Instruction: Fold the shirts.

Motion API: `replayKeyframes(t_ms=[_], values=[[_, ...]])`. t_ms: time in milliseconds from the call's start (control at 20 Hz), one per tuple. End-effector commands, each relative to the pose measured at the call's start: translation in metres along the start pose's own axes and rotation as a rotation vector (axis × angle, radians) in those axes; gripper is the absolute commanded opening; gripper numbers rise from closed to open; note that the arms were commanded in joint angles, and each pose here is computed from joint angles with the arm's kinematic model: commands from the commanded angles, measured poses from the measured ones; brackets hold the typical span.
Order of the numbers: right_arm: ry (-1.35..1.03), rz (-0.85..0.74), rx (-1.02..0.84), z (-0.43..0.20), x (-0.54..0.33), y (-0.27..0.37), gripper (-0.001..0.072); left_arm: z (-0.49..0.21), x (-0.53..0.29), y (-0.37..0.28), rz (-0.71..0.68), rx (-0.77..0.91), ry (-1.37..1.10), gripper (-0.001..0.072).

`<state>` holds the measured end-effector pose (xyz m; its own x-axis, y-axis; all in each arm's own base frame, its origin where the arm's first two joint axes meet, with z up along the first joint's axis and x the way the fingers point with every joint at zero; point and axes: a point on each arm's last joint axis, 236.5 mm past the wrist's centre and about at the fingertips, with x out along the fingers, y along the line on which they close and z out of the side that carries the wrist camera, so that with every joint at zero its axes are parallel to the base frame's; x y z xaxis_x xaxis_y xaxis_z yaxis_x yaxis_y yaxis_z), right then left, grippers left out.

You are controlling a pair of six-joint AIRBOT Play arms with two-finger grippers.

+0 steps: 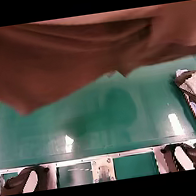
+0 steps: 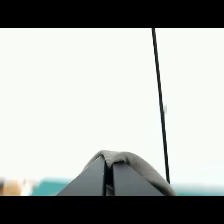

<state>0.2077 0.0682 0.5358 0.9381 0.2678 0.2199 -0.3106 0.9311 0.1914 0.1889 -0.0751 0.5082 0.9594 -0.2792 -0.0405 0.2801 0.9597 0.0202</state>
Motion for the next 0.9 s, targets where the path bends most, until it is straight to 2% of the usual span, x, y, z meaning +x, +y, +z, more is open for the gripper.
replayKeyframes(t_ms=[0, 100, 250, 400, 550, 700, 850], values=[[-0.15, -0.01, -0.065, 0.038, -0.034, 0.022, 0.0019, 0.01, -0.019, 0.002, 0.054, 0.029, -0.03, 0.0021], [-0.078, -0.044, -0.045, 0.017, -0.017, 0.0, 0.002, -0.01, 0.003, 0.016, 0.061, -0.005, 0.039, 0.0021], [0.096, -0.106, 0.07, -0.054, 0.029, -0.058, 0.0019, -0.068, 0.061, 0.035, 0.004, -0.12, 0.216, 0.0021], [0.351, -0.191, 0.233, -0.175, 0.074, -0.133, 0.0019, -0.143, 0.127, 0.037, -0.144, -0.248, 0.387, 0.0021], [0.56, -0.209, 0.371, -0.297, 0.106, -0.185, 0.0019, -0.235, 0.189, 0.036, -0.286, -0.454, 0.534, 0.0021], [0.72, -0.207, 0.466, -0.401, 0.135, -0.214, 0.0019, -0.35, 0.236, 0.059, -0.251, -0.614, 0.671, 0.002], [0.784, -0.258, 0.593, -0.48, 0.158, -0.247, 0.0019, -0.451, 0.268, 0.08, -0.189, -0.735, 0.796, 0.0021]])
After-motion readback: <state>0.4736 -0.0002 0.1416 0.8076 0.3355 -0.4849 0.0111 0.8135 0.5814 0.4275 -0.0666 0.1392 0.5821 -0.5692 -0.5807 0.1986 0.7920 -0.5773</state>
